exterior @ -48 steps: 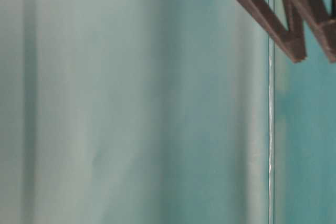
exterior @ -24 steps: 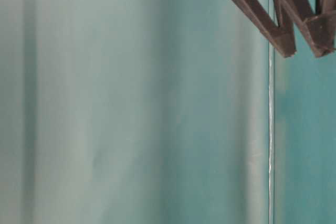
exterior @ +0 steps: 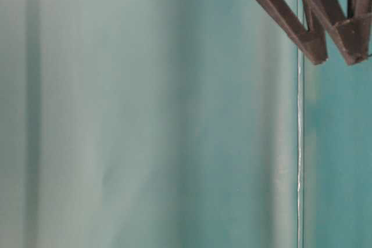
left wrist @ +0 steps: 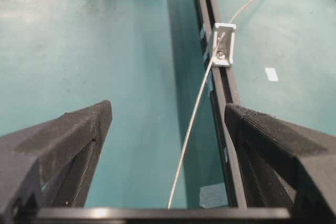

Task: Insert the wire through the hole in the metal fitting marked with a red label. (retake)

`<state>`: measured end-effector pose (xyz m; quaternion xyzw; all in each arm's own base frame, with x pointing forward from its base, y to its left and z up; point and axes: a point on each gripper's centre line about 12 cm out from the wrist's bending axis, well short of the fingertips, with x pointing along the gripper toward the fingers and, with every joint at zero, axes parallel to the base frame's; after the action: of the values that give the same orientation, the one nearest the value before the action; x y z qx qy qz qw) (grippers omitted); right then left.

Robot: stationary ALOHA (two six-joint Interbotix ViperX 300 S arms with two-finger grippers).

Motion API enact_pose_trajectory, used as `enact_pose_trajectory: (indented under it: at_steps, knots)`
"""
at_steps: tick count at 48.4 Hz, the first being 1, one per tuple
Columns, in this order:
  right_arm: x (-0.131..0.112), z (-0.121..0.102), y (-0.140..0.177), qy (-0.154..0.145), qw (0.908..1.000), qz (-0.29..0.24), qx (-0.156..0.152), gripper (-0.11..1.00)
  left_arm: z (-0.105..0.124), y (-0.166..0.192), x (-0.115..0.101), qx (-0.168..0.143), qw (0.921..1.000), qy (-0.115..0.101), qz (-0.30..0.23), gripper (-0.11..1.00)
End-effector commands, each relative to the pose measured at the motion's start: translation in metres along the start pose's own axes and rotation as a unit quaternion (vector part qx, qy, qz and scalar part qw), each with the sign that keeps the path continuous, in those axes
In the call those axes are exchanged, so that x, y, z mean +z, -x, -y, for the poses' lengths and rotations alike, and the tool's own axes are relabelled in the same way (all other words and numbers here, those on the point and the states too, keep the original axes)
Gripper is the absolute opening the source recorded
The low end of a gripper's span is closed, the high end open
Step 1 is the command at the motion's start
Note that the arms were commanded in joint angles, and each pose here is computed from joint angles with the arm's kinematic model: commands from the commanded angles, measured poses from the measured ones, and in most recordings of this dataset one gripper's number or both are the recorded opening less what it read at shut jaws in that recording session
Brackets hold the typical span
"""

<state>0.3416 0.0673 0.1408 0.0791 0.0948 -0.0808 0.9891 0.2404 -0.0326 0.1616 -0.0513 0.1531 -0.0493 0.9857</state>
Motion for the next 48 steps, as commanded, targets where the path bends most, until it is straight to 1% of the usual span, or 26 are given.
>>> enact_pose_trajectory:
  at_steps: [1,4,11,18,48]
  knots:
    - [0.0142,-0.0030,-0.0020,-0.012,0.9997,0.021,0.002,0.87,0.0006,-0.0022,0.0088,-0.001,0.9999,-0.001,0.015,0.70]
    - [0.0149,-0.0028,-0.0025,-0.016,0.9996,0.022,-0.001,0.87,0.0003,-0.0022,0.0088,0.000,0.9999,-0.001,0.015,0.70]
    - [0.0181,-0.0030,-0.0033,-0.038,0.9989,0.026,-0.002,0.87,0.0000,-0.0025,0.0094,0.000,0.9999,0.000,0.016,0.70]
    - [0.0192,-0.0028,-0.0016,-0.051,0.9983,0.027,-0.001,0.86,0.0000,-0.0023,0.0098,0.000,0.9999,0.000,0.016,0.70]
    - [0.0181,-0.0026,-0.0005,-0.050,0.9986,0.019,0.001,0.86,0.0001,-0.0027,0.0102,0.000,0.9999,0.001,0.017,0.69]
